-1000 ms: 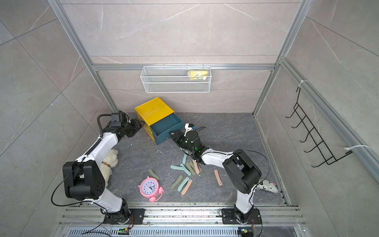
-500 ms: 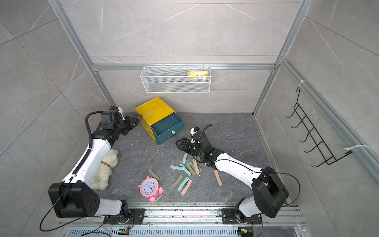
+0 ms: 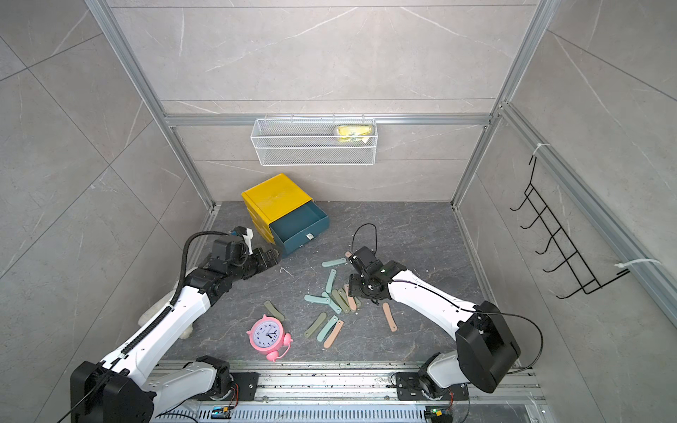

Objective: Place the fruit knives into the drawer by color
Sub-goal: Open the drawer in the storage box, then pick up the fruit knife from the center of the board.

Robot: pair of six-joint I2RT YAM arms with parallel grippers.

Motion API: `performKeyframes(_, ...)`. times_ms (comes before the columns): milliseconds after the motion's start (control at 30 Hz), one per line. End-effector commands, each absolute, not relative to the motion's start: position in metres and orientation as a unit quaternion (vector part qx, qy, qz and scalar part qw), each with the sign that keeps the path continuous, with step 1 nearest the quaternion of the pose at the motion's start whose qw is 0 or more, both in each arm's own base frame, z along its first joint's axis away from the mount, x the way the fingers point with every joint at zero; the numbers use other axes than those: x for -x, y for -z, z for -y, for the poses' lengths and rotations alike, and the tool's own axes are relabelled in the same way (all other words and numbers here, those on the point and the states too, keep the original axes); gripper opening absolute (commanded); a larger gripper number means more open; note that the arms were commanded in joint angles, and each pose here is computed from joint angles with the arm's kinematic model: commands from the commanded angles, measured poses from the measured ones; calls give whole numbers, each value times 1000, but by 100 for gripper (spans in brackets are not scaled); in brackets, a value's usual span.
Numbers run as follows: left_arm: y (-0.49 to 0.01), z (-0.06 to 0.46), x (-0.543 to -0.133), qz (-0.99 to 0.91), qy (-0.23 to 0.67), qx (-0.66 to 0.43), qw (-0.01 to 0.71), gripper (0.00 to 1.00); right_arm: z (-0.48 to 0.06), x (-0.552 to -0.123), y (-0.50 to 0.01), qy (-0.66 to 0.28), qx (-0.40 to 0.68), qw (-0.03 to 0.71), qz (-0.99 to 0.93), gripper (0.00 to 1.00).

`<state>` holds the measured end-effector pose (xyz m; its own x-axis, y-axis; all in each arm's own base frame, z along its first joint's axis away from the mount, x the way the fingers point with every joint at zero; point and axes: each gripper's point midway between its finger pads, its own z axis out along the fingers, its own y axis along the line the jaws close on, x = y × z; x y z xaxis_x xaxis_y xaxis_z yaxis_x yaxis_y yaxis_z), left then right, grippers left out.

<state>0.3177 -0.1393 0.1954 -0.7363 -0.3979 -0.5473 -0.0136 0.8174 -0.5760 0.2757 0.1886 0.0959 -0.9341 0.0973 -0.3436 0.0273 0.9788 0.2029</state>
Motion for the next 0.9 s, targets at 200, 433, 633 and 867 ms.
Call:
performKeyframes(200, -205, 136, -303, -881, 287, 111, 360, 100, -187, -375, -78, -33, 10, 182, -983, 67)
performKeyframes(433, -196, 133, -302, -888, 277, 116, 349, 99, -194, -409, -55, -3, 47, 164, -985, 66)
performKeyframes(633, -194, 135, -303, -890, 278, 114, 344, 100, -197, -419, -35, 16, 69, 140, -988, 63)
performKeyframes(867, -191, 134, -303, -892, 273, 118, 341, 100, -196, -419, -26, 26, 73, 128, -989, 56)
